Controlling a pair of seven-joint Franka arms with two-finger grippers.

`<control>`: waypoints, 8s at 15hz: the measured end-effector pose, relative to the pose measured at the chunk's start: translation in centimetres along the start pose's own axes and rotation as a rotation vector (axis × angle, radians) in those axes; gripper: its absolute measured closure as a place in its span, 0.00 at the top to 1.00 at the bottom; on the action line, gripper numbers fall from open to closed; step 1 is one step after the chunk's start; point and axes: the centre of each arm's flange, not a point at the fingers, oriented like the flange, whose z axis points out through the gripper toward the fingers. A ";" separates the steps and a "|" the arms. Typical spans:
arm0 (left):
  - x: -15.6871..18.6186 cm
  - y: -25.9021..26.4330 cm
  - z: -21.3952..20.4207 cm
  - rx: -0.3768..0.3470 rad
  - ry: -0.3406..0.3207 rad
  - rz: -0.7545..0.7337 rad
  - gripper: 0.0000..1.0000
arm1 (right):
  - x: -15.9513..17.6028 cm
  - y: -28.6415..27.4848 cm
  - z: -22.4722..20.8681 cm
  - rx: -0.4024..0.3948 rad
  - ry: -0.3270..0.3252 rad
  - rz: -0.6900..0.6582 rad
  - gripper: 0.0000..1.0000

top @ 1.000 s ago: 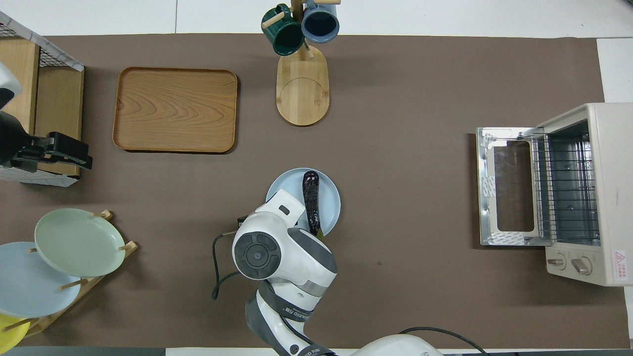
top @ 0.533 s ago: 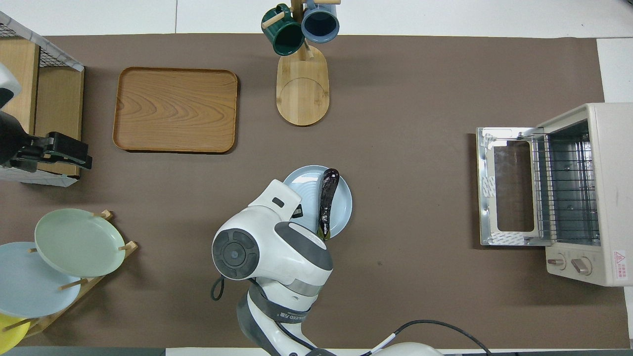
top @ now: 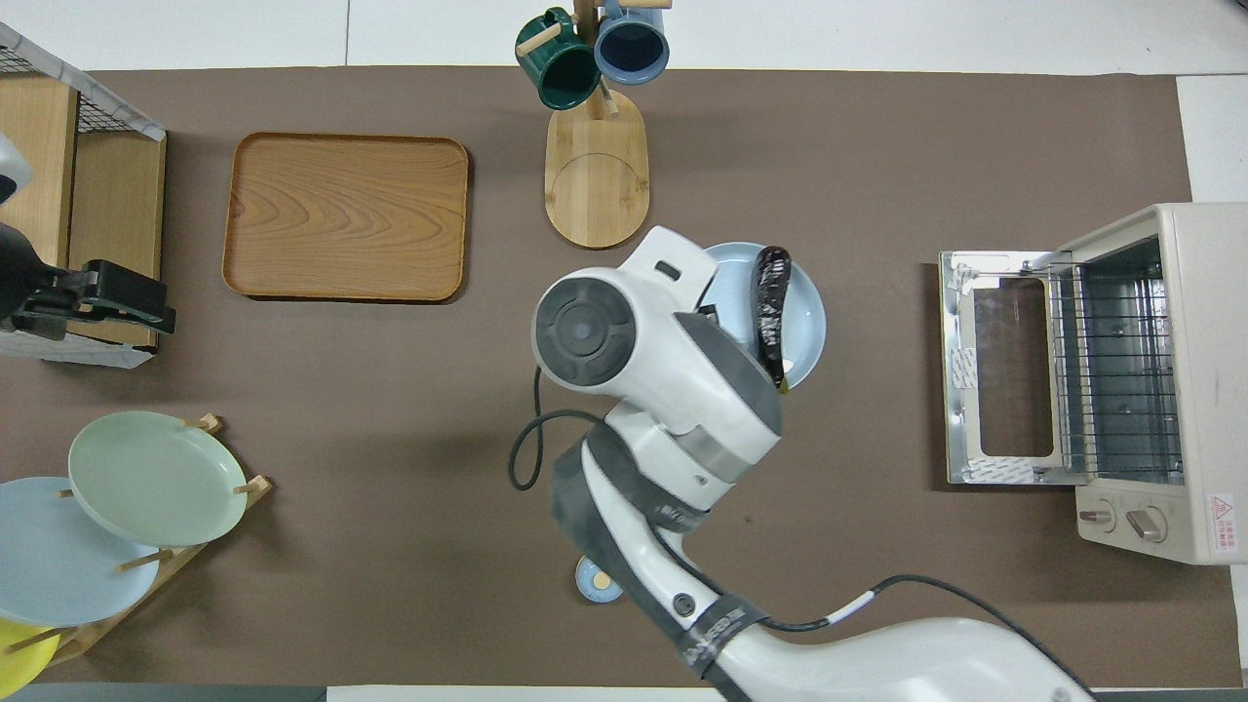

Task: Put eggplant into oven
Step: 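Carry the plate with the eggplant into the open oven with the right gripper, then open the right gripper and withdraw it from the oven, then push the oven door shut with the right gripper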

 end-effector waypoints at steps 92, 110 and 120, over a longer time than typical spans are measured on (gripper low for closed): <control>0.0 -0.1 0.0 0.000 0.000 -0.002 1.00 | -5.0 35.7 -8.2 0.213 -0.181 0.147 1.00; 0.0 -0.1 0.0 0.000 0.000 -0.002 1.00 | -5.5 36.2 -8.5 0.210 -0.219 0.187 1.00; 0.0 -0.1 0.0 0.000 0.000 -0.002 1.00 | -5.4 38.0 -10.0 0.209 -0.215 0.215 1.00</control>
